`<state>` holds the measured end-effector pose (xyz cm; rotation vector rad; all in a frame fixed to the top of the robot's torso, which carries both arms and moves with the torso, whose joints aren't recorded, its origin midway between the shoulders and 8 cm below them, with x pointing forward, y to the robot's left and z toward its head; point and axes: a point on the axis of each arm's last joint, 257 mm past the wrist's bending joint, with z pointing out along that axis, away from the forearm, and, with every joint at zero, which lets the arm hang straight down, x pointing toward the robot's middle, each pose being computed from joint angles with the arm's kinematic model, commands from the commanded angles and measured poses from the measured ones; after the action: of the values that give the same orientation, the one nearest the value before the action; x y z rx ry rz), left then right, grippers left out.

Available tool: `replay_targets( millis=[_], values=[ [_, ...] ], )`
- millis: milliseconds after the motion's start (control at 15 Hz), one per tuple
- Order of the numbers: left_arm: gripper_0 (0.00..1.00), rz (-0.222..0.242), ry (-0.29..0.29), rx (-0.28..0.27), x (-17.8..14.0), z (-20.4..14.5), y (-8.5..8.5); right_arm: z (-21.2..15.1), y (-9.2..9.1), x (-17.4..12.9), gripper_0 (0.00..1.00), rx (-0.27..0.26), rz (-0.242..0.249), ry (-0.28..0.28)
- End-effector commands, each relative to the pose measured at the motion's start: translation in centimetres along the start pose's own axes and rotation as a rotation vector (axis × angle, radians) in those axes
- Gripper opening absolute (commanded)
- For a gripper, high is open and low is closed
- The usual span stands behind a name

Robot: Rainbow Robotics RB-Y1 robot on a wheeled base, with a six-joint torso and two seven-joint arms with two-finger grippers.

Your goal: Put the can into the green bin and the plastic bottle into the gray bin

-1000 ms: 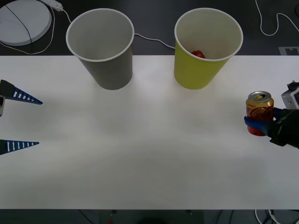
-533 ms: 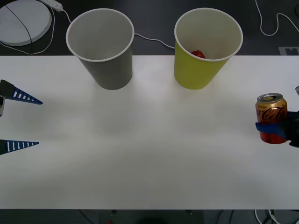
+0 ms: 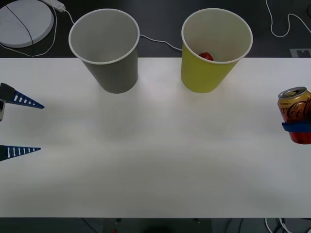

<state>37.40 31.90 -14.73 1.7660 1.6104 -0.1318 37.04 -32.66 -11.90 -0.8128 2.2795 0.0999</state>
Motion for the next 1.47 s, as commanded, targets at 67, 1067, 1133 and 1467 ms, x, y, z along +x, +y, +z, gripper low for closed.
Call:
replay_targets(
  millis=[67,1067,1133,1467],
  values=[
    [1.00,0.000,0.000,0.000,0.0,0.0,0.0,-0.9,-1.0,-1.4,0.00,0.013,-0.037,0.018],
    [1.00,0.000,0.000,0.000,0.0,0.0,0.0,-3.5,-6.7,-13.1,0.00,0.071,-0.137,-0.005],
    [1.00,0.000,0.000,0.000,0.0,0.0,0.0,-3.3,-6.8,-14.0,0.00,0.068,-0.146,0.003],
    [1.00,0.000,0.000,0.000,0.0,0.0,0.0,-1.2,-6.7,-17.9,0.00,0.040,-0.181,0.078]
  ],
)
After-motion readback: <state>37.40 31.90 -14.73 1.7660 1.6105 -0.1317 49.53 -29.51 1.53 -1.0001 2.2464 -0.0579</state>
